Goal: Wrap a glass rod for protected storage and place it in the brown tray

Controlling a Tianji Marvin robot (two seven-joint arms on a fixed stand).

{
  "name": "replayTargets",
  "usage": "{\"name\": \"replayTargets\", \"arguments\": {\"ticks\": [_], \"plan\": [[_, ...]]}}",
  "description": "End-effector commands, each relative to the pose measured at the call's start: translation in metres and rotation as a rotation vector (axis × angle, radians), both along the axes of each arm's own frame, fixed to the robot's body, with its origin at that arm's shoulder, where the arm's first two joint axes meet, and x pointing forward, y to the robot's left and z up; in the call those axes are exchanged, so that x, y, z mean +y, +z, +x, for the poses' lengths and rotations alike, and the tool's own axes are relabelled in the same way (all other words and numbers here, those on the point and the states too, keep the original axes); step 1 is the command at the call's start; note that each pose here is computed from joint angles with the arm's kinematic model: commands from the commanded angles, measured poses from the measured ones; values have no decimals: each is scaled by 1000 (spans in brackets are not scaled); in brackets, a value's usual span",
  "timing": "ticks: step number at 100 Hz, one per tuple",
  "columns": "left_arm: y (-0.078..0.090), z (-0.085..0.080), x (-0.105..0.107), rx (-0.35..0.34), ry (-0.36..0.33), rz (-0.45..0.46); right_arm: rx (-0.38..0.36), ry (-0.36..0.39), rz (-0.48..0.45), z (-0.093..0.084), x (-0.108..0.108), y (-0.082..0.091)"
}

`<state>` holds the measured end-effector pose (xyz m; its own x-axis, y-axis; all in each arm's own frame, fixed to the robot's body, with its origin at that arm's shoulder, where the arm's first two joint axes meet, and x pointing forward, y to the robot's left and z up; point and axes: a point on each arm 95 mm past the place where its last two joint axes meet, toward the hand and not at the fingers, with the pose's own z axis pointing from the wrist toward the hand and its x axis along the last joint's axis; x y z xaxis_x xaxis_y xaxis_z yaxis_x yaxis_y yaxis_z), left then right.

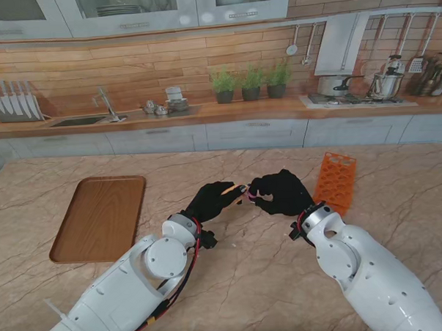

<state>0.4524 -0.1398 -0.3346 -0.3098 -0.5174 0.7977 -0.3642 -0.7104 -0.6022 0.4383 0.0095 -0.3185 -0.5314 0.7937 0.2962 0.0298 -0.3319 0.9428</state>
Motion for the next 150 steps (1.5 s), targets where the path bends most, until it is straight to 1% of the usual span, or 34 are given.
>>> {"name": "replayTargets", "arguments": {"ticks": [1, 8, 24, 41, 77, 93, 136, 150], "plan": [[2, -2, -4, -6, 13, -7, 14, 5, -2, -4, 4, -5], [2, -2, -4, -3, 21, -4, 21, 7, 0, -5, 5, -6], [2, -4, -4, 39, 11, -1, 33, 9, -4, -6, 6, -7], [3, -5, -4, 54, 4, 0, 41, 6, -6, -8, 7, -7], [3, -4, -5, 40, 3, 0, 39, 3, -11, -9, 5, -5], [3, -3, -6, 24, 13, -19, 40, 5, -14, -10, 5, -5], [5, -4, -7, 37, 25, -65, 44, 13, -16, -9, 4, -5], [6, -4, -7, 28, 35, -70, 37, 11, -18, -8, 3, -4]]}}
